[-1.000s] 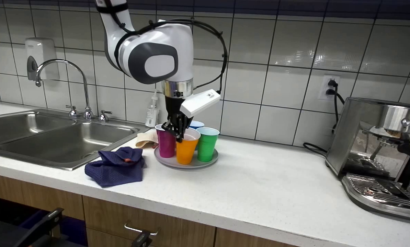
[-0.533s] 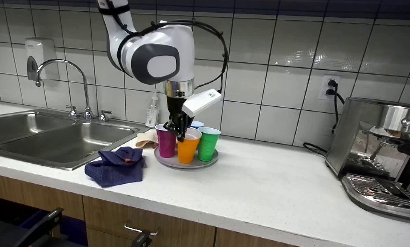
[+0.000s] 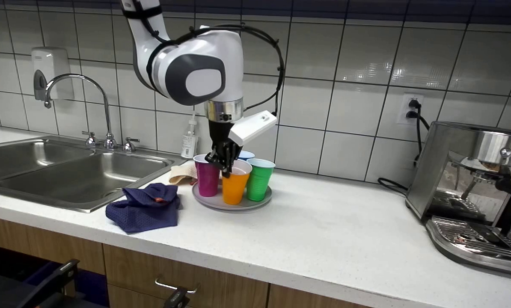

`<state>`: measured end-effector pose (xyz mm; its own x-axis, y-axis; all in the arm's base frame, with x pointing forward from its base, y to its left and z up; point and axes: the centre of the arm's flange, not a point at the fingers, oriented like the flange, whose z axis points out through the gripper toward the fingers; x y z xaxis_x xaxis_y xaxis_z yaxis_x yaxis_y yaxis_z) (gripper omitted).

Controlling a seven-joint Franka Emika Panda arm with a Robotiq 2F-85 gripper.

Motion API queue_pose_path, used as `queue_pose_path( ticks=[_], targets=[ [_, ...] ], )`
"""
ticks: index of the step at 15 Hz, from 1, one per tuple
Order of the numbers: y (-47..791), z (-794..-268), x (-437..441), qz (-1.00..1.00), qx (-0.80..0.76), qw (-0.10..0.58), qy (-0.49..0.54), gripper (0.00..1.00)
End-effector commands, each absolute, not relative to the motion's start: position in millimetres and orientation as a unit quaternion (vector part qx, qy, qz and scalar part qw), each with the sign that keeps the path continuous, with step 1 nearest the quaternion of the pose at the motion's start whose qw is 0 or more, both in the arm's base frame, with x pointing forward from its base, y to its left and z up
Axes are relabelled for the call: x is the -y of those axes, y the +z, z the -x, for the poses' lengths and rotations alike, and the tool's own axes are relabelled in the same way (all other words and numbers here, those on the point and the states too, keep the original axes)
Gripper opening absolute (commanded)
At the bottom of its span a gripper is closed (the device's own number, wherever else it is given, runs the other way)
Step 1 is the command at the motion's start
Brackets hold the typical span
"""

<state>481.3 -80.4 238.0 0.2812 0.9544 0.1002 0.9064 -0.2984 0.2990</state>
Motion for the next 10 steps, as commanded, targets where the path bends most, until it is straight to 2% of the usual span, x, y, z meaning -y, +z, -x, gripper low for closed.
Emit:
queue_pose_path(
  ticks=[1,10],
  targets=[
    [252.1,-470.1,82.9,-0.786,-0.599,0.086,0.123,0.01],
    [257.9,-467.8,76.8,-0.779,-0.61,0.079,0.121,0.01]
  ],
)
